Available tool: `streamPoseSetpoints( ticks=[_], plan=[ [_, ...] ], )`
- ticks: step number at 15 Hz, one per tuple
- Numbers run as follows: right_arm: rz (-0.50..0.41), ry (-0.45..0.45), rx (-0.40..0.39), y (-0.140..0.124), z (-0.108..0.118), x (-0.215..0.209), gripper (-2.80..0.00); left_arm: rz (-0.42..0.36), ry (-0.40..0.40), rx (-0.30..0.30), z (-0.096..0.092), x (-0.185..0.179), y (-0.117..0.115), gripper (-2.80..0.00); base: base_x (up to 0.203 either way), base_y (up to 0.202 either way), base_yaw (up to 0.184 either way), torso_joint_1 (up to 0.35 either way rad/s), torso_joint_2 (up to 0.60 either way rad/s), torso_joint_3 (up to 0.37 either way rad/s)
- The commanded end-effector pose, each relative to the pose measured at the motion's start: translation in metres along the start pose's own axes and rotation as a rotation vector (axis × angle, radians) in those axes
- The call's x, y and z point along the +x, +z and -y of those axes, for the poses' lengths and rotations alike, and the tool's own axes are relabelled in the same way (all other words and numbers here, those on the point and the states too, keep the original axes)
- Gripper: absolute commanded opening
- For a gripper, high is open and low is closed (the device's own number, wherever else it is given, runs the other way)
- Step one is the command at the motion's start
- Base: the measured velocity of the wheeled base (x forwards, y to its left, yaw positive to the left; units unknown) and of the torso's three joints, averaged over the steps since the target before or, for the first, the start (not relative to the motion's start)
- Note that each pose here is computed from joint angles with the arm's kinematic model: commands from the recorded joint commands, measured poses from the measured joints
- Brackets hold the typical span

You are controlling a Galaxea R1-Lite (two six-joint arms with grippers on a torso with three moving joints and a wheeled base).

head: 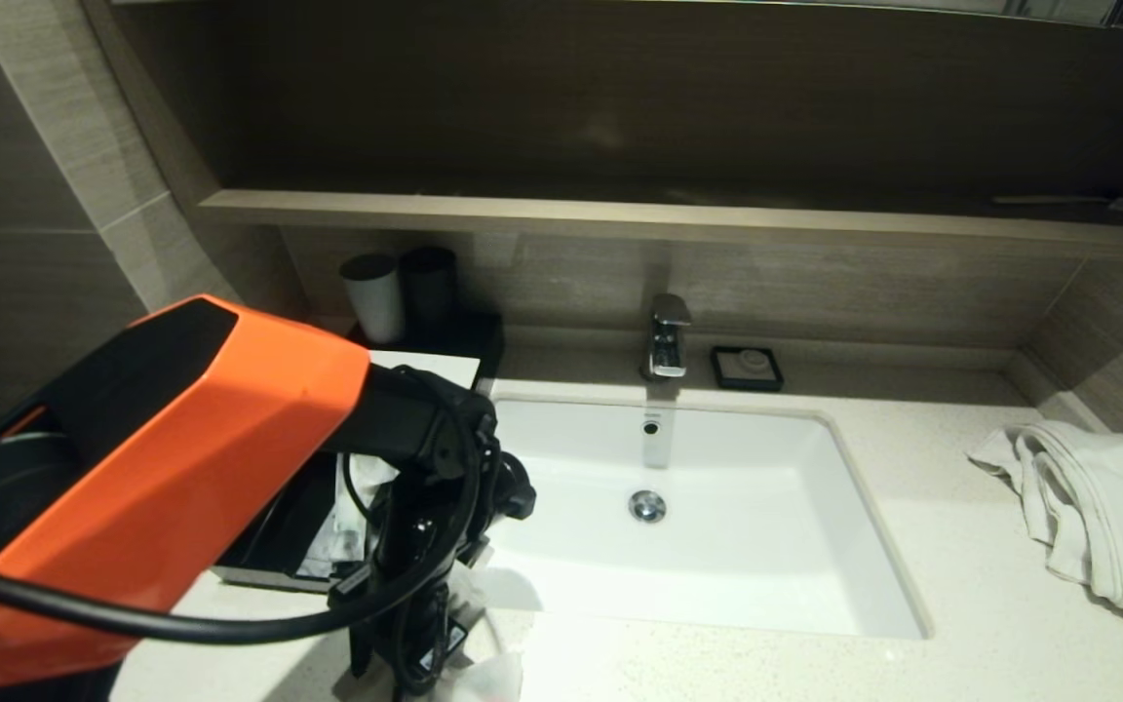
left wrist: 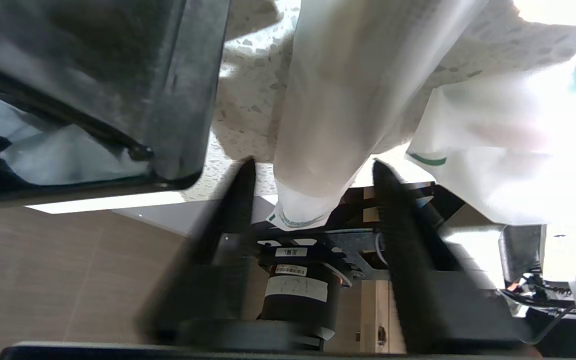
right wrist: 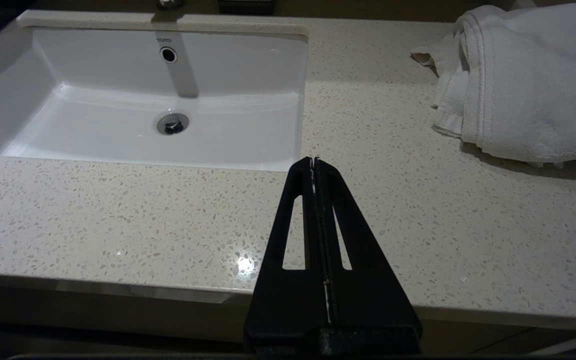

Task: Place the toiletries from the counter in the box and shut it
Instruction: Pick up the bathroom toiletry

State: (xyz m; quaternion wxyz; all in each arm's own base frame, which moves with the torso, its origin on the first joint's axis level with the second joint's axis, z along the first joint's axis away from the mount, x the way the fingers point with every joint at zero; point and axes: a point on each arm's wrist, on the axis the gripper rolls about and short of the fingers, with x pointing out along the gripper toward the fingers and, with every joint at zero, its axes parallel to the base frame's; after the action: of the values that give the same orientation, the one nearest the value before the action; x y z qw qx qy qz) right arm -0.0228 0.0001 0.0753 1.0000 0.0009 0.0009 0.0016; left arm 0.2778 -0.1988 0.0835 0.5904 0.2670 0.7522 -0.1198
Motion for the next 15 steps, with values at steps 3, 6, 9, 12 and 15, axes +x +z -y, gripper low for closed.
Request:
streamPoseSetpoints(
  ticks=[3,6,9,12,15],
  plan=[
    [0.000,0.000,0.000,0.000,0.000,0.000,-2.80,-0.008,0.002,0.001,0.000,0.000,0.000,-2.80,0.000,0.000,0.000,0.000,0.00,0.000],
    [0.000,0.000,0.000,0.000,0.000,0.000,-2.80,0.000,0.003,0.004,0.000,-0.002,-0.001,-2.80,0.000,0.000,0.000,0.000,0.00,0.000],
    [0.000,0.000,0.000,0.000,0.000,0.000,-2.80,0.013,0.003,0.007,0.002,-0.005,-0.002,-2.80,0.000,0.000,0.000,0.000,0.00,0.000],
    [0.000,0.000,0.000,0.000,0.000,0.000,-2.80,0.041,0.001,0.024,0.008,-0.011,-0.004,-2.80,0.000,0.000,0.000,0.000,0.00,0.000],
    [0.000,0.000,0.000,0.000,0.000,0.000,-2.80,0.076,0.001,0.030,0.011,-0.019,-0.005,-2.80,0.000,0.000,0.000,0.000,0.00,0.000]
  ],
)
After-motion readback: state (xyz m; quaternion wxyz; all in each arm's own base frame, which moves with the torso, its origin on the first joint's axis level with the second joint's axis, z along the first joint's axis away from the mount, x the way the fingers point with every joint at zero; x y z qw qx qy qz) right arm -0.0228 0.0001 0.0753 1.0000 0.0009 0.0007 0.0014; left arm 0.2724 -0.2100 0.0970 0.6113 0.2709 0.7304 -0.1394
